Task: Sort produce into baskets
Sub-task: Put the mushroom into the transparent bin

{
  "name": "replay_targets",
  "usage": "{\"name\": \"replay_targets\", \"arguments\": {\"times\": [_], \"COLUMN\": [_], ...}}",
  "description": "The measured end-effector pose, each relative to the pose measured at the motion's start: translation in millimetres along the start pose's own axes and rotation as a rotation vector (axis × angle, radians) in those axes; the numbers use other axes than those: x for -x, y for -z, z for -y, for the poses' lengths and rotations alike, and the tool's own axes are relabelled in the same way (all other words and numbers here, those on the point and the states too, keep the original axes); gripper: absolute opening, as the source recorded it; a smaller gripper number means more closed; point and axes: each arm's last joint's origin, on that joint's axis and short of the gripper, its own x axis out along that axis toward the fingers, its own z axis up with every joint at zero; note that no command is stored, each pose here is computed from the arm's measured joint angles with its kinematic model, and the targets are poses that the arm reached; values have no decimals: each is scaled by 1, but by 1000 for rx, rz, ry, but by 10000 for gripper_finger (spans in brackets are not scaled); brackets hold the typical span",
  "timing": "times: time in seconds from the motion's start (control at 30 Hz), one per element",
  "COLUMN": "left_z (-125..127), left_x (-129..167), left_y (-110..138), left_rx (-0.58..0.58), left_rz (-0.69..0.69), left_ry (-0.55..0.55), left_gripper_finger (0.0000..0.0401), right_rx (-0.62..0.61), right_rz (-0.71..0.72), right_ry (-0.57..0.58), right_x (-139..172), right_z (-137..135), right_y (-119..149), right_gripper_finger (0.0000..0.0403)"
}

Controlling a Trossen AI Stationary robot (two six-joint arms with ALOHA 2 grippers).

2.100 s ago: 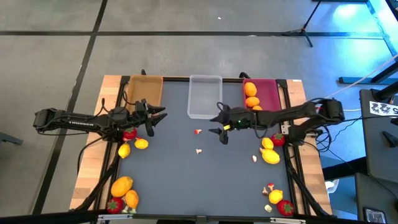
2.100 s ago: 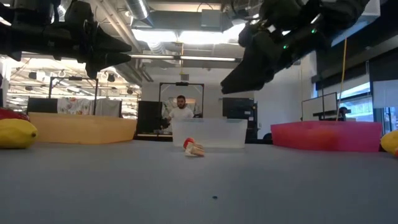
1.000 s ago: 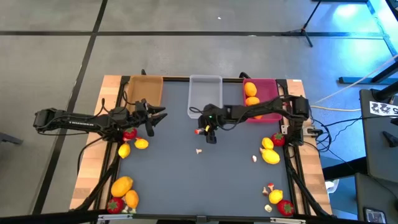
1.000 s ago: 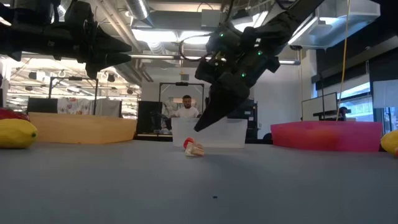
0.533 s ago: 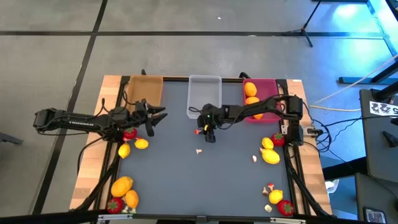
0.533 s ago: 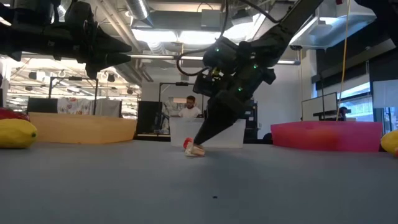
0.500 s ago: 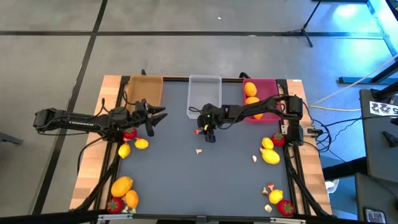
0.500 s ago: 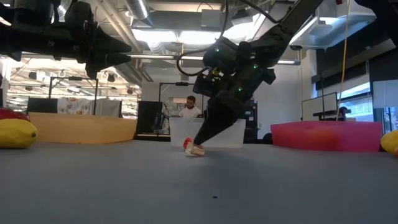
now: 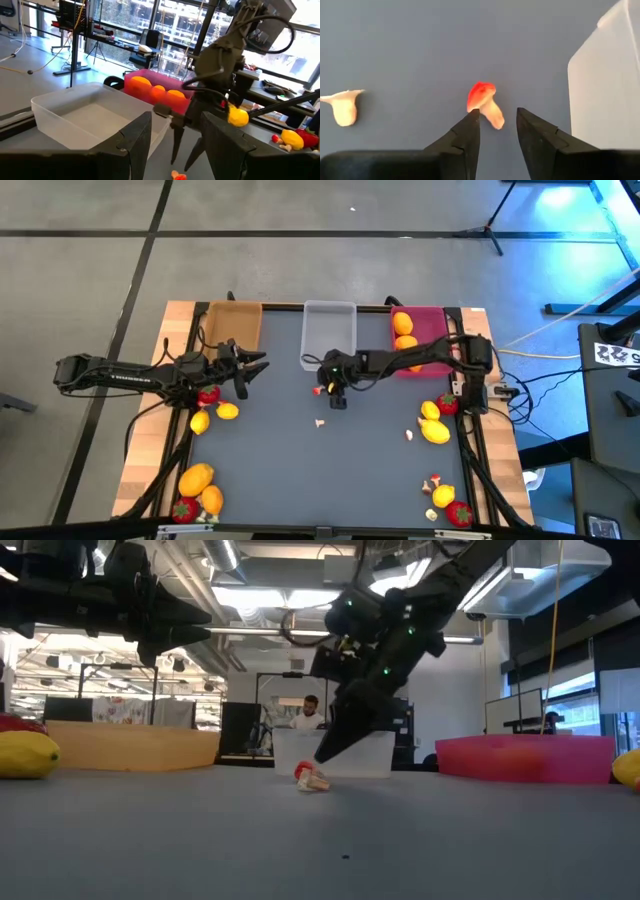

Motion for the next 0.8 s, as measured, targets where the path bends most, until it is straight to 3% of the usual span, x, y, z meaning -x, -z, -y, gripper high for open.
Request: {"name": "replay_targets", "arguments": {"times": [0.3,0.8], "left_z": [0,0], "left_x": [0,0], "left_y": [0,0], "left_rx": [1,-2], "left_rz": [1,-2], "left_ry": [0,0], "left_gripper_finger": [166,166], "right_rx": [17,-10], "right_rz": [-13,9], "right_ry": [14,-87], "right_x": [-4,-16], "right_z": [-5,2], "right_y": [-4,2], "right_gripper_finger": [123,122]}}
